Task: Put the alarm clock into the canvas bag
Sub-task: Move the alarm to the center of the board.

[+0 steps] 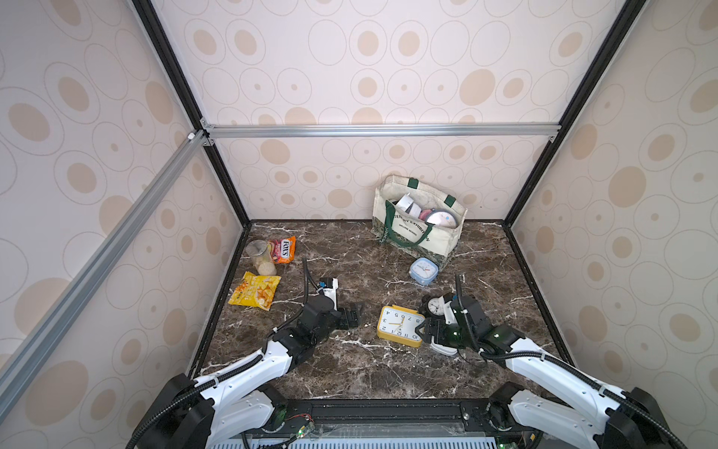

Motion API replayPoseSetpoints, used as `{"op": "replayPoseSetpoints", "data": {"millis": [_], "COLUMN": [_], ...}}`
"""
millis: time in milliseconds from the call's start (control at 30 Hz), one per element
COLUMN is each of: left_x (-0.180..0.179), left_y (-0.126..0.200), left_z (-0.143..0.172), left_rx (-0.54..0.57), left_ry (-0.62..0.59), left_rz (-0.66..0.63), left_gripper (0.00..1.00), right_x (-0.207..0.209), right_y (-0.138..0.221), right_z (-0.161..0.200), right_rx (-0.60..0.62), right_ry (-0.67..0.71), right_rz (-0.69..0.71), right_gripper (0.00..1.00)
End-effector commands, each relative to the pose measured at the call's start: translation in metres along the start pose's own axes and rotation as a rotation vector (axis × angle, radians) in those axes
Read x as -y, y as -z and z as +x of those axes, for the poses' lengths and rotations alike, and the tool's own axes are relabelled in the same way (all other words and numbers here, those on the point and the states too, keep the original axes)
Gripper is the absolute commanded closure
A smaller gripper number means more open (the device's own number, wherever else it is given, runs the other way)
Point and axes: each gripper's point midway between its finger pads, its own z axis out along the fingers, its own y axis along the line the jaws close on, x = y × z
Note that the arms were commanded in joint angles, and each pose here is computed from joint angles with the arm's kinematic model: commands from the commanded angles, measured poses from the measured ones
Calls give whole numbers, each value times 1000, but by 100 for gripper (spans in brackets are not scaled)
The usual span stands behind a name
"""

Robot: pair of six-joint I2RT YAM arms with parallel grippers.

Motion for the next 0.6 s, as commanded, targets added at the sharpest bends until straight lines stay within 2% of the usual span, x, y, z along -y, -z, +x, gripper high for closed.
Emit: {"op": "replayPoseSetpoints", "data": {"millis": [0, 233, 367, 500, 567], "left_x": [-1, -14, -22, -23, -19], "left_y": [3, 4, 2, -5, -10], "left_z": [-14, -25, -34, -40, -44], "left_rx": [47, 30, -43, -114, -150], "left_ry": [-2, 59, 99, 137, 103], "left_rz": [-29, -111, -168, -157, -139], "left_gripper": [1, 2, 2, 2, 2], "right_x": [-14, -33, -54, -89, -105], "right_y": [-12, -42, -61, -80, -95], "right_z": [-1, -5, -5, -7, -7], "right_rx": [-2, -61, -97, -123, -131], "right_ry": [5, 83, 158, 249, 331], "right_rz": [-56, -83, -124, -196, -209], "right_gripper": [12, 13, 13, 14, 13]}}
